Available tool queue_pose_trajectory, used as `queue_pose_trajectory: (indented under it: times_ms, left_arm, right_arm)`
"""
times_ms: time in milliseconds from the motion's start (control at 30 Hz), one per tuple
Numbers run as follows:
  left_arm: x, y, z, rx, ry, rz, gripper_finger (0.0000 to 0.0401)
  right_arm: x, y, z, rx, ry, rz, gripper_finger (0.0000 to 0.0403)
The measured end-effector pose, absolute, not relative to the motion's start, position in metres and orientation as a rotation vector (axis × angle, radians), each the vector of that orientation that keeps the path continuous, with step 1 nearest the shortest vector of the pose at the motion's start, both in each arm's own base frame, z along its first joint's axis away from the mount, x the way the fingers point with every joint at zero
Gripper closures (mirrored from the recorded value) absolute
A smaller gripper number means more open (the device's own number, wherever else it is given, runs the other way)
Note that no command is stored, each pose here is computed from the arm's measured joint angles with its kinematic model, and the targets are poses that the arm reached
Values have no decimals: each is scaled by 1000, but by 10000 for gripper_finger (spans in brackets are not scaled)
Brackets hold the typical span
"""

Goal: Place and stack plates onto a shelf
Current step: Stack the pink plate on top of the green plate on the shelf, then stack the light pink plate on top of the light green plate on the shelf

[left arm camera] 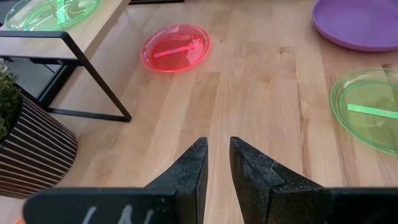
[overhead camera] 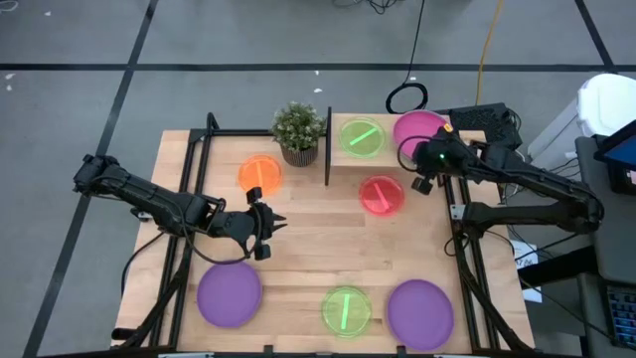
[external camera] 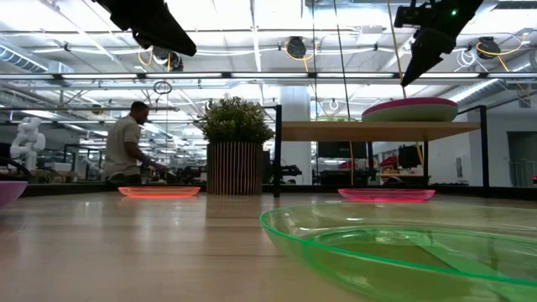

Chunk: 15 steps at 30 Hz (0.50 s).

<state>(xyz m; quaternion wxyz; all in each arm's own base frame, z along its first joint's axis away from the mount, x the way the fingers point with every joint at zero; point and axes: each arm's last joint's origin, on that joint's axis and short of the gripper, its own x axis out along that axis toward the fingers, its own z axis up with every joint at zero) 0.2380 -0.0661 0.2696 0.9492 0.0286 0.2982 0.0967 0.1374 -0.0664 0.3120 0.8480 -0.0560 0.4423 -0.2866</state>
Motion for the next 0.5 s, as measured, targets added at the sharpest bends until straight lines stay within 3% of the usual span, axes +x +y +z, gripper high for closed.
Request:
queue_pose_trajectory:
  times_ms: [267, 500]
  left_arm:
    - [238, -66, 270, 42, 605, 201, 327]
    - [238, -67, 269, 30, 609, 189, 327]
  right_arm:
    - [147, -37, 315, 35, 800, -358, 294]
    - [170, 6, 279, -37, 771, -117, 295]
